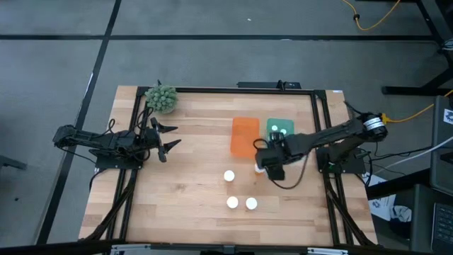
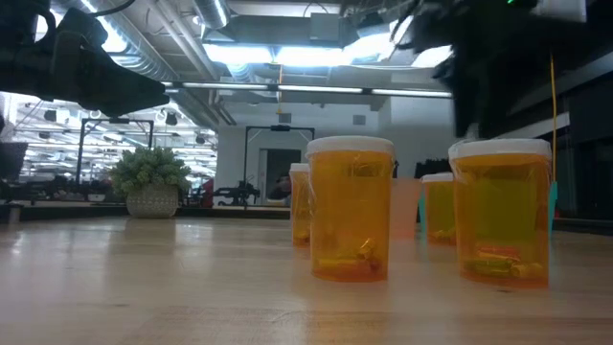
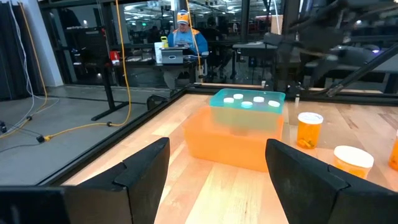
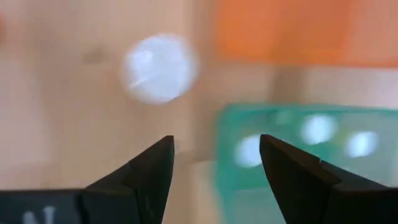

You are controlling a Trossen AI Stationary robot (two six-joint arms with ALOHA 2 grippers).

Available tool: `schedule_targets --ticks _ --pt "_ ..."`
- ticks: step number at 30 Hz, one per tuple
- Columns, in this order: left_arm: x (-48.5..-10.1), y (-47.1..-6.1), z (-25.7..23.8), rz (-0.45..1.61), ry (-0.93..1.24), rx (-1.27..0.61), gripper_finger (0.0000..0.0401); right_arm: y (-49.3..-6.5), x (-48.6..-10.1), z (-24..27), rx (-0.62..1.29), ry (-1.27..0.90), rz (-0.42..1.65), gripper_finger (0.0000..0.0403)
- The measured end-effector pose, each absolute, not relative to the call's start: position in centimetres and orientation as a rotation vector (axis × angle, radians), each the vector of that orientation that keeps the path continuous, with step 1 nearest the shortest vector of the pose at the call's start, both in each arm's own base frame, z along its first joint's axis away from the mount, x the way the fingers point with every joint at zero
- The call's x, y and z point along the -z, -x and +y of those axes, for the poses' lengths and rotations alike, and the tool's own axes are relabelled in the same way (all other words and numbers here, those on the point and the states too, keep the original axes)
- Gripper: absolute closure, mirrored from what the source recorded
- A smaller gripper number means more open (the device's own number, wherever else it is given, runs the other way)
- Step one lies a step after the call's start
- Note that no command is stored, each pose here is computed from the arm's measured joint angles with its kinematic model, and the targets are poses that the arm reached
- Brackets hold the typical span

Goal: Pick and place medicine bottles into bin by pill shape (circle, oval)
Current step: Put the large orange pill bottle into the orange bin

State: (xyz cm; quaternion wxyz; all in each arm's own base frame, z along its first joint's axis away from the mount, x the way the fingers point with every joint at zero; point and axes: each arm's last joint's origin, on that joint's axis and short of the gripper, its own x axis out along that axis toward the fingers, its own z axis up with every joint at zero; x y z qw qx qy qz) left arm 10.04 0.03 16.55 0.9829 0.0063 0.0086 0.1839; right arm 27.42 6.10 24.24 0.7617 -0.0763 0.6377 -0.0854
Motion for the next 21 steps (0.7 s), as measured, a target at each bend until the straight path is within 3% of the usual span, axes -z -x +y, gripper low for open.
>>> schedule_targets --ticks 5,21 --pt "-16.6 -10.0 0.0 0.017 -0.013 -0.37 0.0144 -25.2 -24.6 8.6 0.048 0.09 1.381 0.0165" --pt "-16.6 -10.0 0.0 0.016 -0.009 -0.369 0.0144 -22.9 -19.0 10.1 0.033 -0.008 1.286 0.0165"
